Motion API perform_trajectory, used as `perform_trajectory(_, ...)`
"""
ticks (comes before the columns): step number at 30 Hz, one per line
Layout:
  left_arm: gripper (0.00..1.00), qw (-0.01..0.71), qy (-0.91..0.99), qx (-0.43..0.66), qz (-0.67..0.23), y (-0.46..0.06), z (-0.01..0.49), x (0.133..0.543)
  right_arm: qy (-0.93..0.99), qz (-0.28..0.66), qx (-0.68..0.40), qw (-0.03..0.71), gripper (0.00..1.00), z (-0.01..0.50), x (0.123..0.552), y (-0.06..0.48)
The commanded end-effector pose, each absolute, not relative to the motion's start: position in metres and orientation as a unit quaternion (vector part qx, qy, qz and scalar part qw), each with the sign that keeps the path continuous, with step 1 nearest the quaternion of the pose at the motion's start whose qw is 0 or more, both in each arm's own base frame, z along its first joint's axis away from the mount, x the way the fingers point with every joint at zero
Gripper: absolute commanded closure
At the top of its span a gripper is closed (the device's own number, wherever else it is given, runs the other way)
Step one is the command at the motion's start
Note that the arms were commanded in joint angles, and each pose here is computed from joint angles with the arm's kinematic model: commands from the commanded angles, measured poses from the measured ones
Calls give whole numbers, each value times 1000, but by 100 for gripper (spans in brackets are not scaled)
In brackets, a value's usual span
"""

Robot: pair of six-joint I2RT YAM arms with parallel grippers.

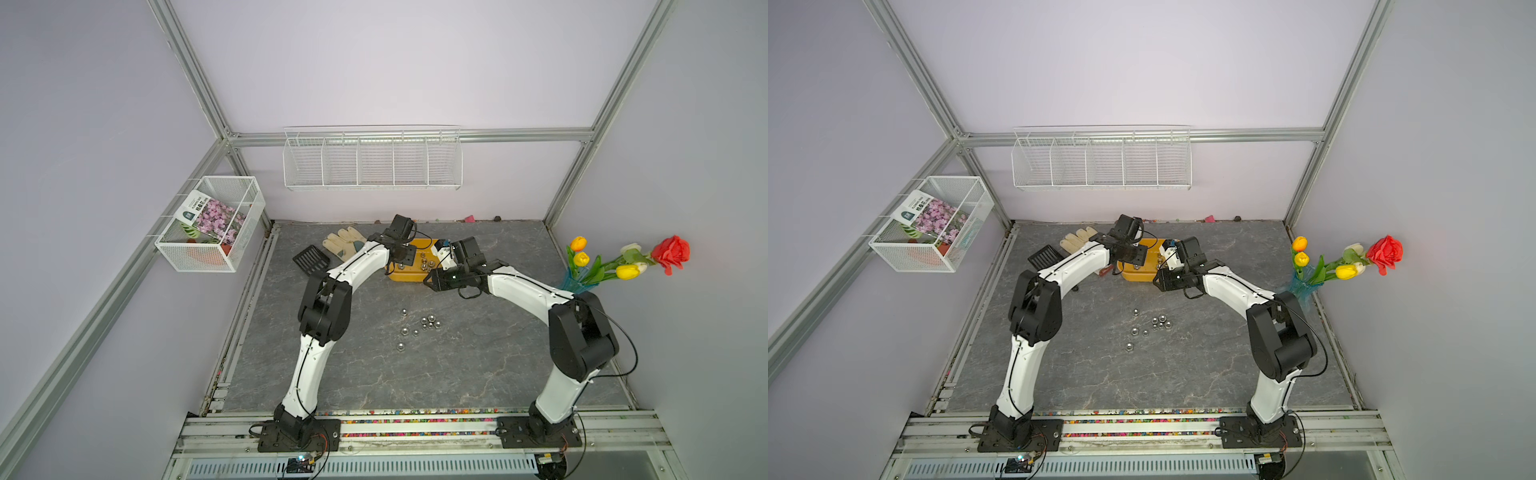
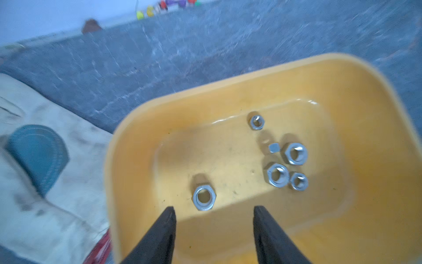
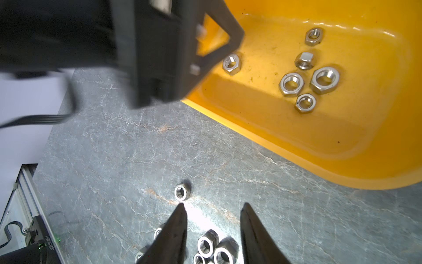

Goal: Put the nuts on the desktop into the storage box
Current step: Place the nut in the storage box.

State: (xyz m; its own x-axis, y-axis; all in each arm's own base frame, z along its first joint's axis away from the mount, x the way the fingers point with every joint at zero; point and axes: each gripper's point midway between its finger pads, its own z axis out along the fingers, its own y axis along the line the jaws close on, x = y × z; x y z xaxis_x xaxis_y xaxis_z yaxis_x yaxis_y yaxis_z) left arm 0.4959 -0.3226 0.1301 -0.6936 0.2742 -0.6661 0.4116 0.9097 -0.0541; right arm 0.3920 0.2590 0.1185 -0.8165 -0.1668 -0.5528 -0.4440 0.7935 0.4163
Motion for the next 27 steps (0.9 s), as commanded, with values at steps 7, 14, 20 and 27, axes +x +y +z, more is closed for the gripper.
perform_trajectory(7,37,435,858,225,-156,-339,241,430,917,268,-160,250,58,119,384,253)
perform_trajectory(14,37,323,914,195,-148,-316,177,370,922,241,-181,244,58,116,355,251)
perform_trajectory(20,37,241,948,169,-124,-291,116,336,923,230,-190,241,58,113,320,246)
perform_trajectory(27,38,197,957,180,-115,-295,82,321,927,224,-175,245,58,110,298,231)
